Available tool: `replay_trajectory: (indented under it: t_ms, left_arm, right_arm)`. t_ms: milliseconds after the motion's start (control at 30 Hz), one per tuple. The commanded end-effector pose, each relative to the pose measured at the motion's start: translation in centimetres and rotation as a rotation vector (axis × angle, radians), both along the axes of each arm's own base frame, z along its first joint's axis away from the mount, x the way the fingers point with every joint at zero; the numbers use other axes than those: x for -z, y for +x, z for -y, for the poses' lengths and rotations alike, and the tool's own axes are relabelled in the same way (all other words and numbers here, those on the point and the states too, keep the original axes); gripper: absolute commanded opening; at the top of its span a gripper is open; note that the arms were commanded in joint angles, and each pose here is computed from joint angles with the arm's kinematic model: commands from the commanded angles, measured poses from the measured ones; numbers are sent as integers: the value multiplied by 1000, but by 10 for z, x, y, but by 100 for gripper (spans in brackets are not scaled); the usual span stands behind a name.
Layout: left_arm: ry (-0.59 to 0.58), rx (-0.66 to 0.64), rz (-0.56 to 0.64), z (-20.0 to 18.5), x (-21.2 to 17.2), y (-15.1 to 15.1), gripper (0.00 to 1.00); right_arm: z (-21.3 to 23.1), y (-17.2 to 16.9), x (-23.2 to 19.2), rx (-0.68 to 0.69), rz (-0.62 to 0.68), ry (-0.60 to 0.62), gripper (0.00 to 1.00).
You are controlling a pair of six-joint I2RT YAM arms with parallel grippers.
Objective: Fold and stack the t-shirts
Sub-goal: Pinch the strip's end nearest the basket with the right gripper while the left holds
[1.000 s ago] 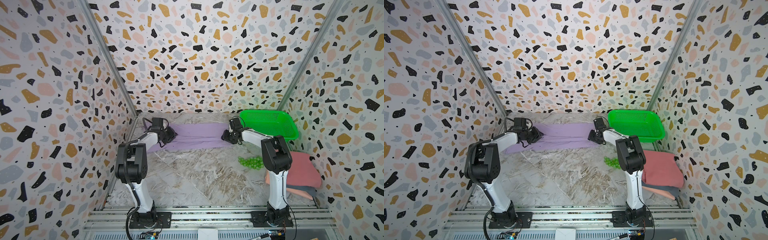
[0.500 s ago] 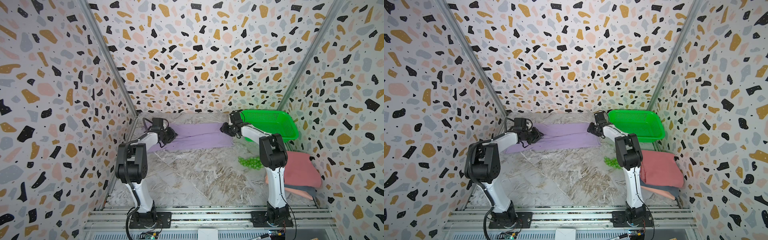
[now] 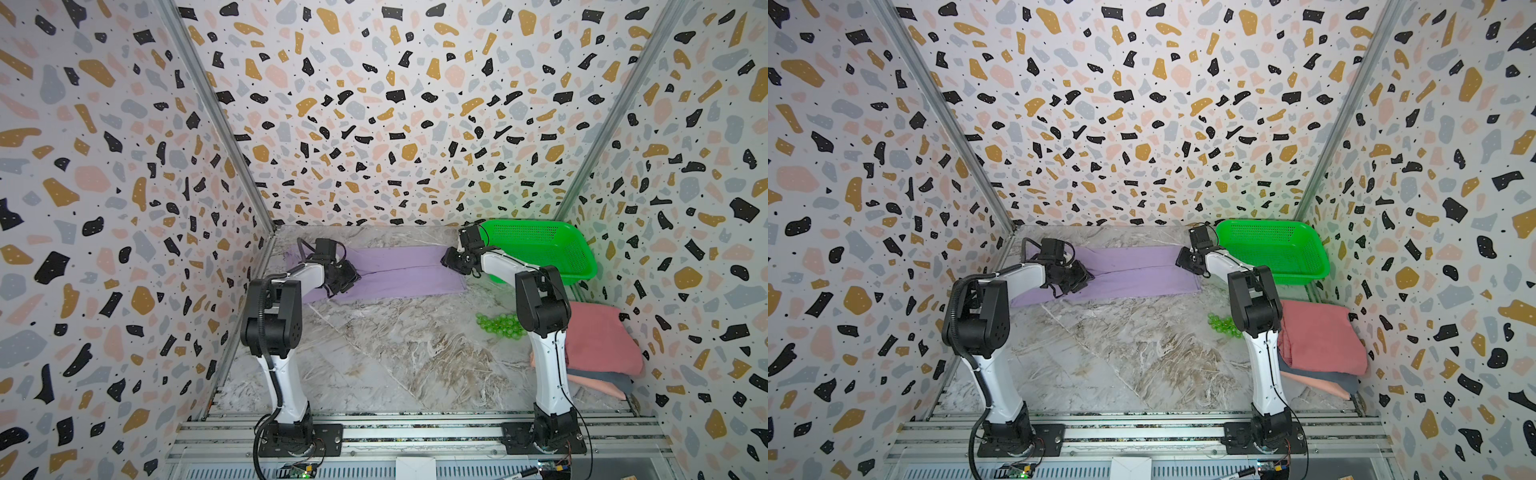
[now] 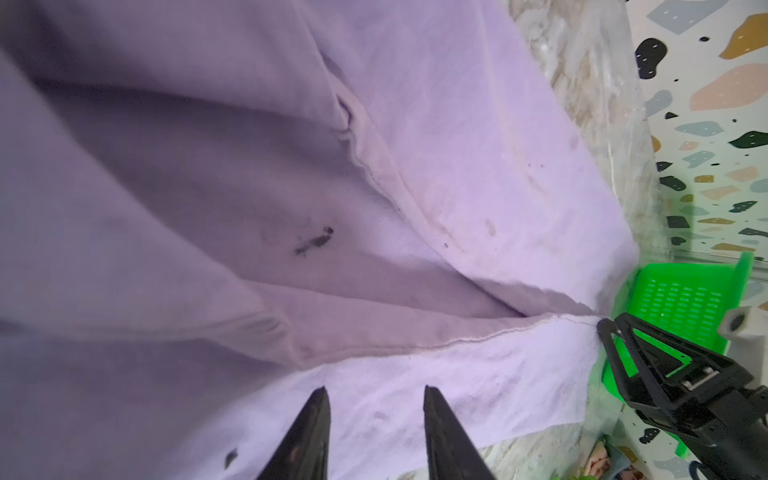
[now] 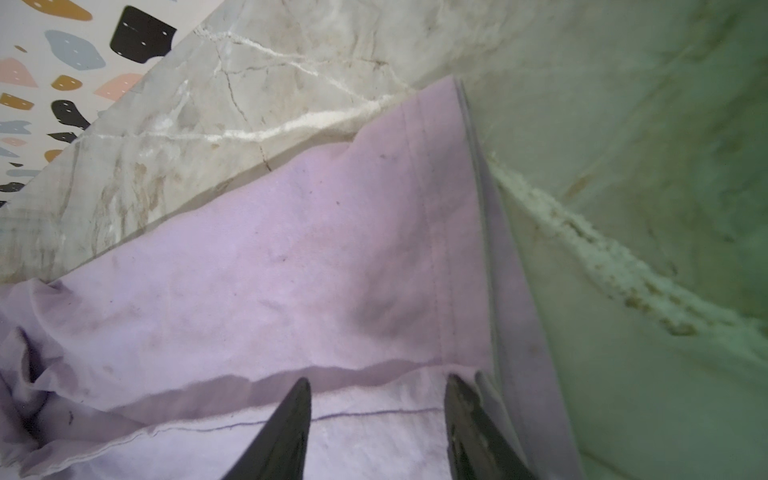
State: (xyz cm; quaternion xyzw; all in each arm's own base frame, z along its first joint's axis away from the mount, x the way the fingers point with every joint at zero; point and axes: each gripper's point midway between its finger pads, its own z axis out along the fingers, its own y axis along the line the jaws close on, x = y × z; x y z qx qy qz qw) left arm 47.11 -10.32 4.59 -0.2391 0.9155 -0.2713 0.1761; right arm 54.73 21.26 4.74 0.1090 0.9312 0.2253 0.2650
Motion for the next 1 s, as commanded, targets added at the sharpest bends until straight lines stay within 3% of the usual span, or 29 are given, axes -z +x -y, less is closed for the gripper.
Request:
replay_trajectory:
  t_ms: [0, 367, 533, 633, 767, 967]
  left_arm:
    - [29, -7, 4, -2, 9, 9, 38]
    - [-18, -29, 65, 6, 7, 66, 38]
    - [-39, -23, 65, 5, 0, 66, 38]
    - [-60, 6, 124, 3, -33, 60, 38]
    - [22, -31, 159, -28, -58, 52, 43]
    - [125, -174, 98, -91, -37, 41, 50]
  right_arm:
    - [7, -8, -15, 1, 6, -15, 52]
    - [17, -42, 1, -16, -41, -41, 52]
    - [14, -32, -19, -29, 8, -38, 53]
    - [7, -16, -46, -51, 82, -36, 53]
    - [-5, 2, -68, -80, 182, -66, 53]
    - [-43, 18, -56, -175, 212, -58, 53]
